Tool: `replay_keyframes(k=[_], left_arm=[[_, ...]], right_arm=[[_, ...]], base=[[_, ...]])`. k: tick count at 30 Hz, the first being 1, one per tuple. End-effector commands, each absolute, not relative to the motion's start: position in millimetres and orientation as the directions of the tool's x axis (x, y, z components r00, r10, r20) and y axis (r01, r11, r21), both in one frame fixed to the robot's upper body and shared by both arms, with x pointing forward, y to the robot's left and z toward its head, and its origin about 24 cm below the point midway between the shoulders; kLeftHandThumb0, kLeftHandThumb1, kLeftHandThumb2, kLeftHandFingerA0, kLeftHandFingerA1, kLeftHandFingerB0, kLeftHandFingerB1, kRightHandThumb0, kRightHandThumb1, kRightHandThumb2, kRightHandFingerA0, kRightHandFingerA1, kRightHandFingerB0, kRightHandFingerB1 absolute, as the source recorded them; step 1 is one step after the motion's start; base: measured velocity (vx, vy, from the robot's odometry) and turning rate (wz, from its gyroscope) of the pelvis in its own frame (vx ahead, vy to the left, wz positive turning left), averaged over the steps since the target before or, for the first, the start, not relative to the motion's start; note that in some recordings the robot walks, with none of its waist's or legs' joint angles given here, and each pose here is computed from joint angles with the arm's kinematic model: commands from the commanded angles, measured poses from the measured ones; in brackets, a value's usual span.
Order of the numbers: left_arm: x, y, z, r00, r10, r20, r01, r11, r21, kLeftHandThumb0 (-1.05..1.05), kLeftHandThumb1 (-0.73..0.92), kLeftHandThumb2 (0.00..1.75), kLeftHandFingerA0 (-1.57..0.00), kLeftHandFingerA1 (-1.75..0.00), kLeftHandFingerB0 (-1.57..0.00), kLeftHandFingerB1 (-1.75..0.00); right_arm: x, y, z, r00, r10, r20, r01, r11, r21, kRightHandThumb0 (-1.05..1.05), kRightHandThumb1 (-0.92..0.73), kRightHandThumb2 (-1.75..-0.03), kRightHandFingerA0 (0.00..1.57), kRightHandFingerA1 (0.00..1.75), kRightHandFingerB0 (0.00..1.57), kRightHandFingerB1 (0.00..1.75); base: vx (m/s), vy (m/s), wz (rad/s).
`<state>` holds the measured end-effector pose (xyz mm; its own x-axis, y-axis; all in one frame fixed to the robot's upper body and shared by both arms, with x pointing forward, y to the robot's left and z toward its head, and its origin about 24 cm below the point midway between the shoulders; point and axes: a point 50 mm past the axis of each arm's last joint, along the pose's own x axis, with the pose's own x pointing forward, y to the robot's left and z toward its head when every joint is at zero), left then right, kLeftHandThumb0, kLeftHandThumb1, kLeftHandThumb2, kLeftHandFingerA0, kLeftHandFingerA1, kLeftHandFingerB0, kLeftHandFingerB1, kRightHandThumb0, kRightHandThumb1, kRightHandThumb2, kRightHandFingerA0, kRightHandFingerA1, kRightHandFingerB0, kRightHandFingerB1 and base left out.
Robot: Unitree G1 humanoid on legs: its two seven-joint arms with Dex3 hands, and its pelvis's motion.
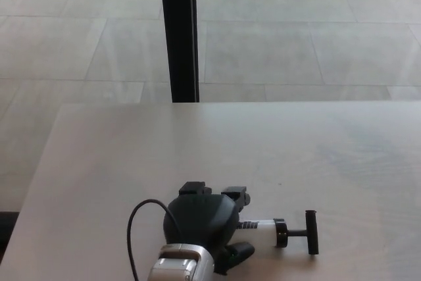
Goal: The robot uses its left hand to lift the air pump kept on the middle of the desk and use the right hand to pull out the handle
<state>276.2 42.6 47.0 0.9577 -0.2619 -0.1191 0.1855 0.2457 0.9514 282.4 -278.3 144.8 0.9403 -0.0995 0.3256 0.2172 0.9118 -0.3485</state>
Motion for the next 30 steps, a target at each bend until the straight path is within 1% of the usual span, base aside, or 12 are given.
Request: replay_keyframes(k=[1,6,7,8,10,12,13,20,21,22,23,30], left_arm=[[278,43,49,0.965,-0.261,-0.042,0.115,0.273,0.955,-0.73,0.78,0.64,-0.21,-0.63,-0.35,-0.44],[275,54,42,0.961,-0.238,-0.141,0.183,0.164,0.969,-0.64,0.52,0.84,-0.17,-0.6,-0.23,-0.47],[275,56,41,0.96,-0.231,-0.16,0.192,0.124,0.974,-0.63,0.51,0.83,-0.17,-0.59,-0.23,-0.47],[275,58,40,0.959,-0.222,-0.176,0.201,0.095,0.975,-0.63,0.5,0.82,-0.14,-0.58,-0.23,-0.46],[274,63,36,0.957,-0.202,-0.209,0.222,0.039,0.974,-0.62,0.49,0.81,-0.14,-0.58,-0.22,-0.45],[275,67,35,0.955,-0.186,-0.232,0.241,0.028,0.97,-0.62,0.48,0.8,-0.12,-0.58,-0.22,-0.45],[273,70,32,0.95,-0.17,-0.261,0.27,0.029,0.962,-0.55,0.59,0.59,-0.07,-0.59,-0.3,-0.35],[266,77,23,0.935,-0.141,-0.325,0.327,-0.01,0.945,-0.54,0.57,0.58,-0.07,-0.58,-0.31,-0.35],[265,78,22,0.937,-0.14,-0.321,0.323,-0.007,0.946,-0.54,0.57,0.58,-0.07,-0.58,-0.32,-0.35],[266,77,23,0.938,-0.141,-0.318,0.32,-0.003,0.947,-0.55,0.58,0.59,-0.07,-0.58,-0.32,-0.36],[267,77,23,0.939,-0.143,-0.314,0.319,0.014,0.948,-0.55,0.58,0.59,-0.06,-0.58,-0.32,-0.36],[267,60,27,0.934,-0.192,-0.302,0.329,0.128,0.936,-0.49,0.64,0.54,-0.23,-1.1,-0.29,-0.31]], right_arm=[[282,-281,146,0.934,-0.124,0.334,0.249,0.898,-0.363,-0.75,-0.86,-0.66,0.4,0.66,0.47,0.38],[280,-283,145,0.932,-0.136,0.335,0.262,0.892,-0.367,-0.75,-0.86,-0.66,0.39,0.63,0.5,0.39],[280,-283,146,0.93,-0.137,0.341,0.268,0.887,-0.376,-0.72,-0.71,-1.12,0.41,0.67,0.4,0.53],[280,-284,146,0.93,-0.141,0.34,0.274,0.882,-0.384,-0.76,-0.87,-0.66,0.4,0.61,0.5,0.39],[280,-284,146,0.93,-0.148,0.336,0.281,0.876,-0.391,-0.76,-0.87,-0.66,0.4,0.62,0.49,0.38],[281,-284,147,0.931,-0.156,0.331,0.285,0.876,-0.389,-0.76,-0.73,-1.13,0.36,0.64,0.45,0.54],[280,-284,146,0.932,-0.168,0.322,0.294,0.868,-0.399,-0.74,-0.87,-0.67,0.37,0.58,0.51,0.38],[277,-287,143,0.934,-0.181,0.309,0.304,0.857,-0.417,-0.74,-0.87,-0.67,0.4,0.58,0.52,0.39],[277,-287,142,0.932,-0.186,0.31,0.308,0.857,-0.412,-0.73,-0.73,-1.12,0.38,0.64,0.46,0.55],[278,-288,143,0.931,-0.19,0.311,0.312,0.858,-0.409,-0.74,-0.87,-0.66,0.4,0.59,0.53,0.39],[278,-289,143,0.932,-0.192,0.308,0.312,0.859,-0.407,-0.74,-0.73,-1.12,0.38,0.64,0.46,0.54],[279,-288,145,0.927,-0.195,0.321,0.318,0.861,-0.396,-0.71,-0.86,-0.66,0.4,0.61,0.53,0.4]], base=[[0.0,0.0,0.0],[0.0,0.0,0.0],[0.0,0.0,0.0],[0.0,0.0,0.0],[0.0,0.0,0.0],[0.0,0.0,0.0],[0.0,0.0,0.0],[0.0,0.0,0.0],[0.0,0.0,0.0],[0.0,0.0,0.0],[0.0,0.0,0.0],[0.0,0.0,0.0]])
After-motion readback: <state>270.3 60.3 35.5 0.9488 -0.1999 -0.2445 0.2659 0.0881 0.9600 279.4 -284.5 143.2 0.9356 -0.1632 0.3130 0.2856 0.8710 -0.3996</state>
